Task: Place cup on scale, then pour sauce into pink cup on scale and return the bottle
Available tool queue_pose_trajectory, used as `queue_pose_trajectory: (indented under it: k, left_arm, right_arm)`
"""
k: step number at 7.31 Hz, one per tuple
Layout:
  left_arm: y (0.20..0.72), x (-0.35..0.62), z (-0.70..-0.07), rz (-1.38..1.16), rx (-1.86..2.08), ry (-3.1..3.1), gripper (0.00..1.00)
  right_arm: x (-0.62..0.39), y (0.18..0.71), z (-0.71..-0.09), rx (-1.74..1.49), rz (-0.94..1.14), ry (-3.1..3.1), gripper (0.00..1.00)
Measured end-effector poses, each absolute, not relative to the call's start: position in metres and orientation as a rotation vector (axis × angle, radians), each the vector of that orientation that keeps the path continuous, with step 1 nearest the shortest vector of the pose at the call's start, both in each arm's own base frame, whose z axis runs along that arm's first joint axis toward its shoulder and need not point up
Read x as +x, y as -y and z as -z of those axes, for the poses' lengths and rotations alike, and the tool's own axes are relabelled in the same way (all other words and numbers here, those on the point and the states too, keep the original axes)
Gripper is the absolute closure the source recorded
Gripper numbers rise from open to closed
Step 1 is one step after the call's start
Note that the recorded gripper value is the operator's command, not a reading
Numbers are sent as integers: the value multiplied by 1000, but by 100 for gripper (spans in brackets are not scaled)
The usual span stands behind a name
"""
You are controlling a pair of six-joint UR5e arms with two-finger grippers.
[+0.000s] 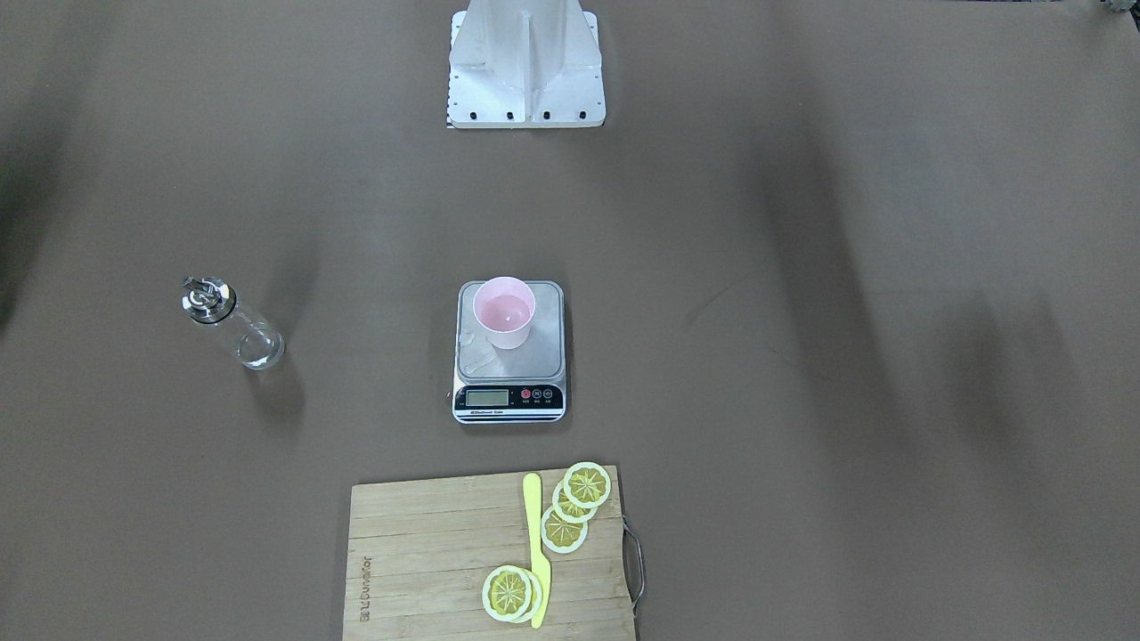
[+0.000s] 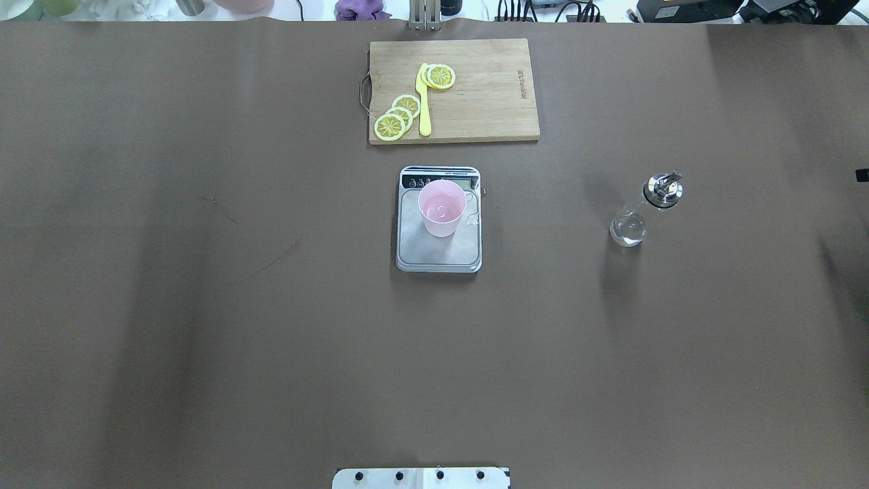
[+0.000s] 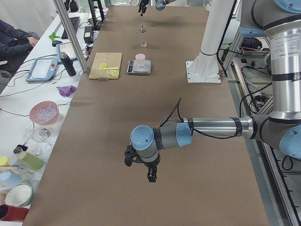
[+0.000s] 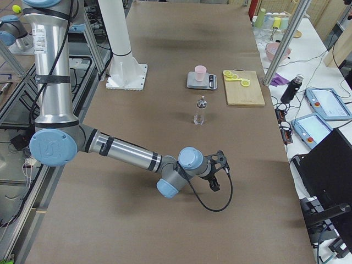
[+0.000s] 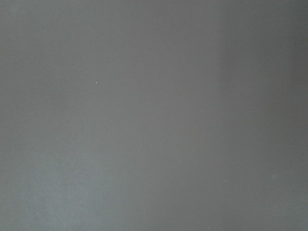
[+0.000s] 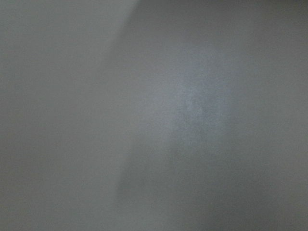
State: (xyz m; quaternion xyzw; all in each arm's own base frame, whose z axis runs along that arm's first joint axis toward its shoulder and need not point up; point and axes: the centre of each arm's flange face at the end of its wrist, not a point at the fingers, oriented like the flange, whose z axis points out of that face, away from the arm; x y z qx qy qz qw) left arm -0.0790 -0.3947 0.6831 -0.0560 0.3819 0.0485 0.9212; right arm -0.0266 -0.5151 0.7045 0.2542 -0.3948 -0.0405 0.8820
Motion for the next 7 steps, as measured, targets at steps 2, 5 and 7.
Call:
queue_pose_trajectory:
  k: [2,5,7]
  left_arm:
    - [394,-79,-685,-97,-120,-784,1]
    - [392,-79,-690,-89,-133,-786,1]
    - [393,-79,-693,-83,-142,-787,1]
  right_arm:
    - [-18,546,-687,441,25,802,0]
    - [-16,575,-622,278,-51,763,0]
    - [-14,576,-592,155,-102,728,0]
